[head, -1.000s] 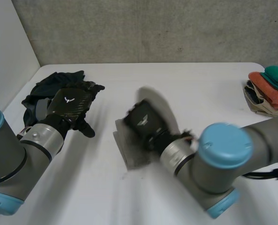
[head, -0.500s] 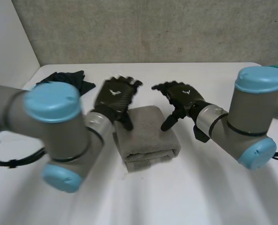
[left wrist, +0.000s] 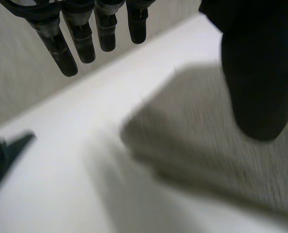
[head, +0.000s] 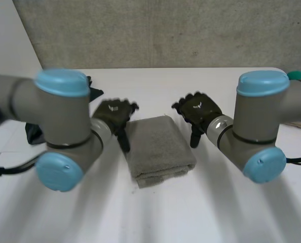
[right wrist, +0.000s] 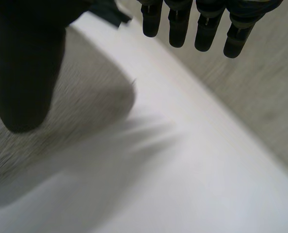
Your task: Fold the laundry.
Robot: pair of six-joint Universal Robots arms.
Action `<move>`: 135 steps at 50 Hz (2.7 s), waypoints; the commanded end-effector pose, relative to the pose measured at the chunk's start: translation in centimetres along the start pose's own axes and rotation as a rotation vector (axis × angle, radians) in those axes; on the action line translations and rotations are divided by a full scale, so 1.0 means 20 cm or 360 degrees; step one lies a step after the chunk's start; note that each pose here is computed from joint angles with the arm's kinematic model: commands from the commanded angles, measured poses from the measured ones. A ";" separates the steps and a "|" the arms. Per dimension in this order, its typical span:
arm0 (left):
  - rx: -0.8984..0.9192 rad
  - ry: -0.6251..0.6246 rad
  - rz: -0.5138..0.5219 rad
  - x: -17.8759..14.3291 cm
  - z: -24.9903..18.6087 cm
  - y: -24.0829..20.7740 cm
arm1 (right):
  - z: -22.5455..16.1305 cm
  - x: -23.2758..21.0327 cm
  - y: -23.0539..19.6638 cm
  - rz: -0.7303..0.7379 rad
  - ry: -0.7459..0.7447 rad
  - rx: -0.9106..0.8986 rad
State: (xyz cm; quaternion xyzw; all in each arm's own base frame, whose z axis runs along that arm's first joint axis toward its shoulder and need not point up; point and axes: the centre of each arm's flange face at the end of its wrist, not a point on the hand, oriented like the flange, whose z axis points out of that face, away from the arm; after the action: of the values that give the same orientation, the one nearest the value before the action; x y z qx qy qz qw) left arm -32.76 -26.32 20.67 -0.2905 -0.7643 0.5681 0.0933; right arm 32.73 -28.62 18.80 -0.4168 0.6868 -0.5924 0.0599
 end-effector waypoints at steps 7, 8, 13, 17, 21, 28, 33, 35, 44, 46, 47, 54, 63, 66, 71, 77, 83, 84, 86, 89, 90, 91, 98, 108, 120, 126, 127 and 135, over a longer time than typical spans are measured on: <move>0.0320 0.0573 -0.0056 -0.02 -0.30 -0.31 | -0.32 -0.34 0.01 -0.0246 -0.0101 0.0314; 0.0308 0.0634 -0.0062 -0.01 -0.31 -0.30 | -0.34 -0.39 0.06 -0.0242 -0.0147 0.0286; 0.0249 0.0939 -0.0088 0.05 -0.39 -0.27 | -0.32 -0.46 0.20 -0.0229 -0.0197 0.0214; 0.0208 0.1036 -0.0098 0.08 -0.41 -0.24 | -0.26 -0.47 0.27 -0.0213 -0.0170 0.0209; 0.0195 0.1024 -0.0087 0.11 -0.40 -0.21 | -0.20 -0.48 0.31 -0.0218 -0.0146 0.0241; 0.0229 0.0933 -0.0073 0.10 -0.36 -0.20 | -0.09 -0.46 0.32 -0.0215 -0.0098 0.0304; 0.0243 0.0895 -0.0085 0.08 -0.34 -0.20 | -0.02 -0.43 0.33 -0.0209 -0.0092 0.0312; 0.0238 0.0881 -0.0099 0.07 -0.34 -0.20 | -0.01 -0.42 0.34 -0.0203 -0.0088 0.0299; 0.0283 0.0865 -0.0111 0.05 -0.36 -0.25 | 0.05 -0.41 0.30 -0.0187 -0.0106 0.0381; 0.0309 0.0858 -0.0106 0.04 -0.37 -0.27 | 0.05 -0.41 0.29 -0.0173 -0.0118 0.0403; 0.0315 0.0857 -0.0106 0.04 -0.37 -0.28 | 0.06 -0.40 0.27 -0.0157 -0.0119 0.0420; 0.0393 0.0822 -0.0140 0.01 -0.39 -0.36 | 0.09 -0.37 0.18 -0.0082 -0.0086 0.0516; 0.0401 0.0810 -0.0200 -0.01 -0.39 -0.36 | 0.12 -0.40 0.25 -0.0057 -0.0140 0.0396; 0.0394 0.0808 -0.0203 -0.01 -0.38 -0.34 | 0.14 -0.38 0.26 -0.0053 -0.0128 0.0382; 0.0408 0.0806 -0.0198 -0.01 -0.39 -0.35 | 0.14 -0.31 0.18 -0.0034 -0.0068 0.0453; 0.0487 0.0793 -0.0175 -0.02 -0.40 -0.42 | 0.15 -0.05 -0.10 0.0073 0.0170 0.0750; 0.0596 0.0726 -0.0177 -0.05 -0.43 -0.52 | 0.13 0.33 -0.33 0.0178 0.0472 0.1065; 0.0628 0.0702 -0.0186 -0.06 -0.44 -0.55 | 0.12 0.46 -0.37 0.0194 0.0566 0.1128; 0.0650 0.0682 -0.0194 -0.06 -0.44 -0.56 | 0.11 0.59 -0.39 0.0209 0.0666 0.1177; 0.0687 0.0669 -0.0206 -0.06 -0.45 -0.59 | 0.07 0.88 -0.39 0.0220 0.0840 0.1247; 0.0694 0.0668 -0.0204 -0.05 -0.45 -0.59 | 0.06 0.95 -0.38 0.0221 0.0873 0.1254; 0.0704 0.0669 -0.0201 -0.05 -0.44 -0.59 | 0.05 1.02 -0.37 0.0221 0.0906 0.1265; 0.0674 0.0704 -0.0203 0.00 -0.43 -0.54 | -0.01 1.59 -0.07 0.0213 0.1027 0.1271; 0.0580 0.0758 -0.0215 0.08 -0.38 -0.41 | 0.02 1.94 0.89 0.0260 0.0877 0.0989; 0.0524 0.0791 -0.0221 0.14 -0.34 -0.33 | -0.05 1.81 1.43 0.0325 0.0550 0.0664; 0.0565 0.0805 -0.0203 0.15 -0.38 -0.37 | -0.10 1.89 1.35 0.0405 0.0643 0.0708; 0.0565 0.0807 -0.0203 0.15 -0.38 -0.37 | -0.12 1.90 1.32 0.0460 0.0702 0.0707; 0.0616 0.0810 -0.0197 0.16 -0.45 -0.42 | -0.34 1.91 1.09 0.0707 0.0838 0.0633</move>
State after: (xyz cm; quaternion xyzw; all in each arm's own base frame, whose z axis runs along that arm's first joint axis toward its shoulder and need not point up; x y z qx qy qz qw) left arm -34.14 -19.41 30.04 -0.3542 -0.6182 0.5984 0.3665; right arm -6.64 -51.59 14.13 -0.1229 0.6003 -0.7858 0.0840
